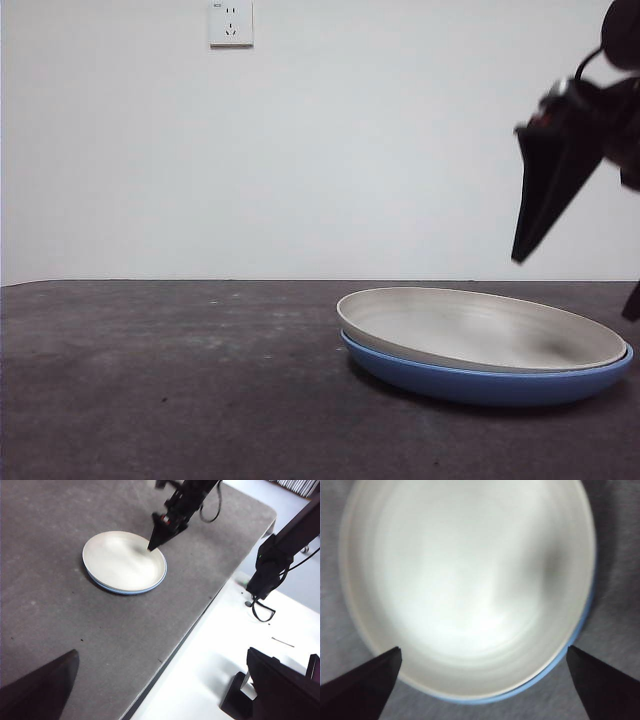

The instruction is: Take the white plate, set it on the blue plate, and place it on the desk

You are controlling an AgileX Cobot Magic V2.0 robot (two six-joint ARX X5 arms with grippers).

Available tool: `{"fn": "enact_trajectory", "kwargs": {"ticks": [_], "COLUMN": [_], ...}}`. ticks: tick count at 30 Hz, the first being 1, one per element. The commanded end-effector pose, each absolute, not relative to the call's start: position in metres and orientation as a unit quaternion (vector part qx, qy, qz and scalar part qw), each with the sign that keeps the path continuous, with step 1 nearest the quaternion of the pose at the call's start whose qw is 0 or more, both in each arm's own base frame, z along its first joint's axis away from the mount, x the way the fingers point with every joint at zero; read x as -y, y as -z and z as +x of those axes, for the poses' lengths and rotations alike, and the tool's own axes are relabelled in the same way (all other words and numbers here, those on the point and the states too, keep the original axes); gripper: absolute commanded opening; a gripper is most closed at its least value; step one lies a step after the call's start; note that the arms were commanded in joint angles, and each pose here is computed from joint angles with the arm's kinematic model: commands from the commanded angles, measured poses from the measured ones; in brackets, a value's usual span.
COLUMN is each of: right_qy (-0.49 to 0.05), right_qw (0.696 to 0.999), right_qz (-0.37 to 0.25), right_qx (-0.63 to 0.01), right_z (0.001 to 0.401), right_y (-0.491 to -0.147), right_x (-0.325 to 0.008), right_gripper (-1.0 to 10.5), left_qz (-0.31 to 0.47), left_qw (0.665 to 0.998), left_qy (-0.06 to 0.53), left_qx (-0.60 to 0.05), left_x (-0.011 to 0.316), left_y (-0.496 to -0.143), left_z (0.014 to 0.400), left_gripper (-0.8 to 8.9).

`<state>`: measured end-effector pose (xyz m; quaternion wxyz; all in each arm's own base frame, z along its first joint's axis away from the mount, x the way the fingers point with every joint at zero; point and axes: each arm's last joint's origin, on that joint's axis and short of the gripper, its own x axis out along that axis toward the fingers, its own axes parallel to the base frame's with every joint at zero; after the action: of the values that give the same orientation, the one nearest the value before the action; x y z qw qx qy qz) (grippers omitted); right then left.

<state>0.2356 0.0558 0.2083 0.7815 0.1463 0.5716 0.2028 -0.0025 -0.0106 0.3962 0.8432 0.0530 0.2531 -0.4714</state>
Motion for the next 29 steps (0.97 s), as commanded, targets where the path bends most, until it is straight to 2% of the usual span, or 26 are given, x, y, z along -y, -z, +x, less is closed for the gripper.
{"fn": "enact_trajectory", "kwargs": {"ticks": [1, 9, 14, 22, 25, 29], "right_qy": [-0.197, -0.164, -0.190, -0.201, -0.200, -0.198], "right_qw": [0.786, 0.800, 0.783, 0.763, 0.761, 0.762], "right_qz": [0.147, 0.167, 0.200, 0.221, 0.221, 0.220], "right_qx": [-0.567, -0.553, -0.557, -0.573, -0.577, -0.577], "right_z": [0.242, 0.254, 0.264, 0.276, 0.278, 0.279], "right_y": [-0.205, -0.200, -0.186, -0.164, -0.159, -0.158], "right_x": [-0.054, -0.037, -0.032, -0.031, -0.031, -0.031], "right_gripper": [6.0, 6.0, 5.8, 5.7, 4.7, 1.7], "left_qz": [0.041, 0.023, 0.016, 0.007, 0.006, 0.004], "left_qw": [0.845, 0.849, 0.851, 0.852, 0.852, 0.852], "left_qy": [0.473, 0.471, 0.472, 0.469, 0.469, 0.469], "left_qx": [-0.247, -0.239, -0.229, -0.233, -0.233, -0.231], "left_x": [0.009, 0.009, 0.010, 0.010, 0.010, 0.010], "left_y": [-0.399, -0.402, -0.404, -0.404, -0.404, -0.405], "left_z": [-0.005, -0.004, -0.003, -0.003, -0.003, -0.003], "left_gripper": [6.80, 6.80, 6.80, 6.80, 6.80, 6.80]}}
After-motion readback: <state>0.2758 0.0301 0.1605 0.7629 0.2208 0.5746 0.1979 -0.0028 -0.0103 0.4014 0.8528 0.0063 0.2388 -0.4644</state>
